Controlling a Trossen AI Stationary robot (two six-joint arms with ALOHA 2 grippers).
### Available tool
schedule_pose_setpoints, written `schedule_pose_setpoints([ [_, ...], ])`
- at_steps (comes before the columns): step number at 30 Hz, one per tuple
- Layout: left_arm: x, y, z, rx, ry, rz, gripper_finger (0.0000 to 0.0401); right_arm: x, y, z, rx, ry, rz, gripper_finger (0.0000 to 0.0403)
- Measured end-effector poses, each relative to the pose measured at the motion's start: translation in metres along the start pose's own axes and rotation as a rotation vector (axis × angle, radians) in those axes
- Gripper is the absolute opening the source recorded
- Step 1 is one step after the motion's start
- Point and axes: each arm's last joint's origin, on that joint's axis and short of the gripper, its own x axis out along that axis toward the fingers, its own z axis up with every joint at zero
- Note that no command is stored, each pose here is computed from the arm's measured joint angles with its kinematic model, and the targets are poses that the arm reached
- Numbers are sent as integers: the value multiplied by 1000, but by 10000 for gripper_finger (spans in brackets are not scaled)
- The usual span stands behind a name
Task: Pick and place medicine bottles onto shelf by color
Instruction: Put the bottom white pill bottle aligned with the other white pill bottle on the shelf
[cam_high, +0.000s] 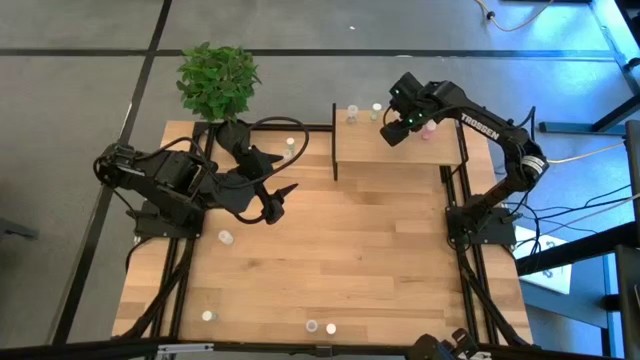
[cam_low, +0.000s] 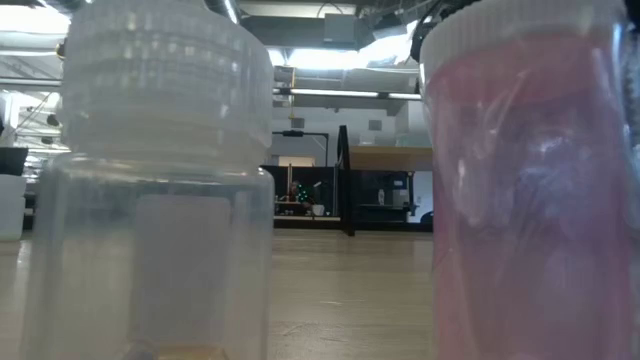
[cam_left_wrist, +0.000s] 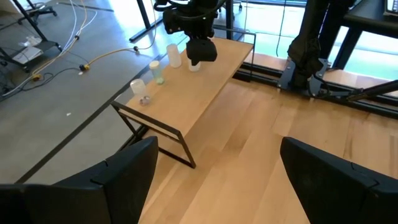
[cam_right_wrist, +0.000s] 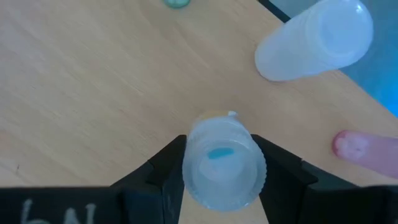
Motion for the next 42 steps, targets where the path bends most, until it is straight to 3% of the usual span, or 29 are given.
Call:
schedule_pose_setpoints([
  [31,0,0,0,0,0,0,334,0,0,0,-6,-3,-1,209],
  [38,0,0,0,0,0,0,334,-1,3,-5,-78,42,-3,209],
  [42,0,0,0,0,1,0,334,-3,11,-7,-178,36,21,209],
])
